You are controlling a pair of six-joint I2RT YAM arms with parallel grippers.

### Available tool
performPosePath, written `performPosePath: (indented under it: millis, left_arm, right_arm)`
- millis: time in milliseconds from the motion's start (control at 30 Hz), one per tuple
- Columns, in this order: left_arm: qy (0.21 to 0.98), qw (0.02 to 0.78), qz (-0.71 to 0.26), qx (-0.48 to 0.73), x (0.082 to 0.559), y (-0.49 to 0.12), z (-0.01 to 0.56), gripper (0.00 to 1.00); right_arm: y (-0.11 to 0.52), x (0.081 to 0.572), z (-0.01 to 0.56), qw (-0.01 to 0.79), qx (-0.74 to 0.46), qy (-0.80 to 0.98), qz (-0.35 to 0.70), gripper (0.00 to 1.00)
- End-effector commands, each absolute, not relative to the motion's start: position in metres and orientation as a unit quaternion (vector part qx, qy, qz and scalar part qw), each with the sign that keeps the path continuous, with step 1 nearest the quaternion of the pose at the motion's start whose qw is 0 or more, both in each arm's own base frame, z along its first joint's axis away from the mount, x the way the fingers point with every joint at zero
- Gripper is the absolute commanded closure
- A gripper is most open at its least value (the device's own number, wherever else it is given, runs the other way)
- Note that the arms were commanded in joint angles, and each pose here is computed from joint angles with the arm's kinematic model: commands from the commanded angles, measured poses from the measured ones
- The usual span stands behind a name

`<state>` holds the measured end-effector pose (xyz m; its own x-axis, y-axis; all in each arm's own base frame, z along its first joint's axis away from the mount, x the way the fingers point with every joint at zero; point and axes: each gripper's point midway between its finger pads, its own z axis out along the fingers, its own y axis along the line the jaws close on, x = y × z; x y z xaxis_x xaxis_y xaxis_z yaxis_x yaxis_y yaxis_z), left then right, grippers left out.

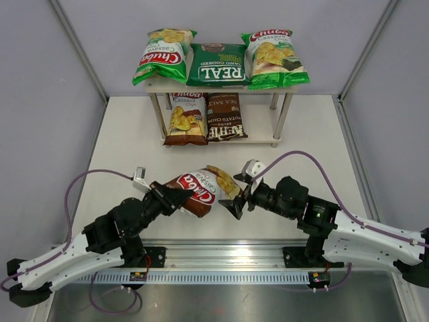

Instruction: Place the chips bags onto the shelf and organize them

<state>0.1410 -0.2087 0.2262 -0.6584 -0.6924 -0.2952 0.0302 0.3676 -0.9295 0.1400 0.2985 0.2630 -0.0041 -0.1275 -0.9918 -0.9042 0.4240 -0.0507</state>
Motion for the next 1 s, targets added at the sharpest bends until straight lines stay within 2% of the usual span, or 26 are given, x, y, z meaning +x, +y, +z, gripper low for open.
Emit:
performPosePath:
  millis: [0,200,333,567,633,767,967]
  left_arm:
    - [0.648,0.476,-0.565,-0.183,0.154,-0.188,0.303,0.97]
    - [0.590,0.540,-0.591,-0.099,0.136,-0.174,0.339,0.97]
    - [0.525,0.551,-0.649,-0.021,0.105,-0.176,0.375,0.97]
    - [0.452,0.525,-0.715,0.088,0.058,-0.186,0.398,0.97]
    - [0.423,0.523,-0.734,0.094,0.050,-0.183,0.402,0.97]
    - [0.413,0.510,-0.749,0.090,0.047,-0.186,0.400,0.97]
    - [0.393,0.512,-0.760,0.069,0.054,-0.188,0.398,1.00]
  right_arm:
    - [0.269,0.179,0.287,0.570,-0.202,0.726,0.327,0.00]
    - [0.226,0.215,0.305,0.500,-0.004,0.759,0.417,0.00]
    - [0.232,0.213,0.309,0.432,-0.013,0.758,0.489,0.01]
    - [0.234,0.199,0.357,0.390,-0.053,0.685,0.613,0.01]
    - [0.234,0.181,0.375,0.383,-0.099,0.650,0.649,0.01]
    - [0.231,0.155,0.387,0.312,-0.101,0.612,0.720,0.00]
    - [0.224,0.118,0.386,0.278,-0.133,0.604,0.735,0.01]
